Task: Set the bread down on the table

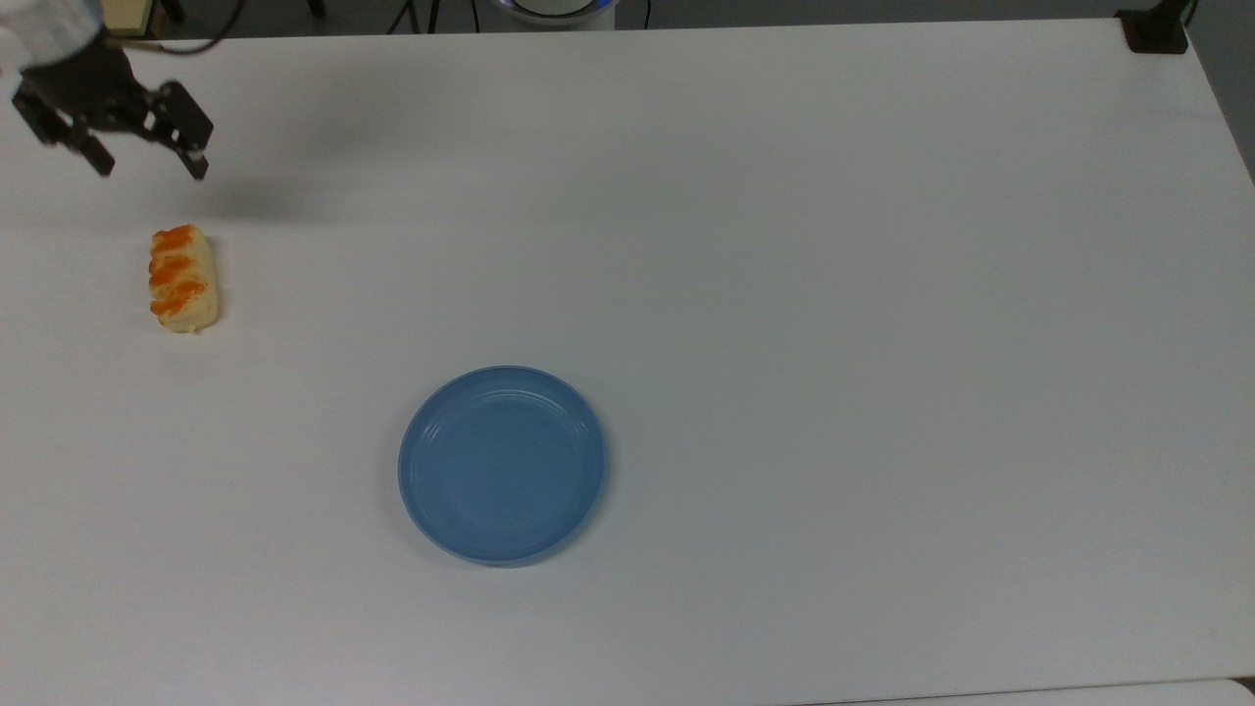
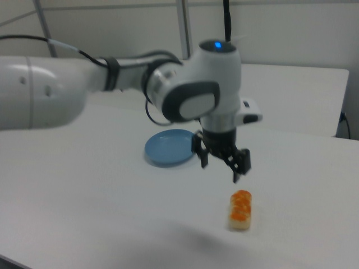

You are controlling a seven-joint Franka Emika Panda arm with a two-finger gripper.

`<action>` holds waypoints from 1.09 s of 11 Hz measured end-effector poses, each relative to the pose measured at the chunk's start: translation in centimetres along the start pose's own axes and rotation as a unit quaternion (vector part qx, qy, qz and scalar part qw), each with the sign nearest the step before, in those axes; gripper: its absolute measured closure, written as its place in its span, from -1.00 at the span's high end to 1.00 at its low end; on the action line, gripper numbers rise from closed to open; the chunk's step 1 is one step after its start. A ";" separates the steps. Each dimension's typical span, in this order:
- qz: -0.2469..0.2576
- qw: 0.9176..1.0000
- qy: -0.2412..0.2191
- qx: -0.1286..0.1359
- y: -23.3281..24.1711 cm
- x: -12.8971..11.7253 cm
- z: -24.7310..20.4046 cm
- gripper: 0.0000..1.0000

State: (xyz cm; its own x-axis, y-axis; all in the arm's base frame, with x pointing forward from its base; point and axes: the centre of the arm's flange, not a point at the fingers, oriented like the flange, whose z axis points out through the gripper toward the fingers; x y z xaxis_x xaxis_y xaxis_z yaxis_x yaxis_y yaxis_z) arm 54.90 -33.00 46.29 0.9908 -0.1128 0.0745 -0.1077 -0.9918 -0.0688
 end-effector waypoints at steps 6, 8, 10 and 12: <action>0.227 0.971 0.068 0.010 -10.1 -0.7 -14.0 1.00; 0.218 0.974 0.061 0.012 -12.9 -1.4 -15.8 1.00; 0.200 0.978 0.052 0.014 -15.5 -2.8 -17.9 1.00; 0.164 0.985 0.046 0.019 -18.8 -3.5 -19.1 1.00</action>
State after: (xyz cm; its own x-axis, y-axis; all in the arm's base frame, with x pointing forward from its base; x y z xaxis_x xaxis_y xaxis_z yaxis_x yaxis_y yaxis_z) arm 51.85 -15.10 66.35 0.8915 -0.4336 0.1310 -0.4162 -0.8983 -0.1410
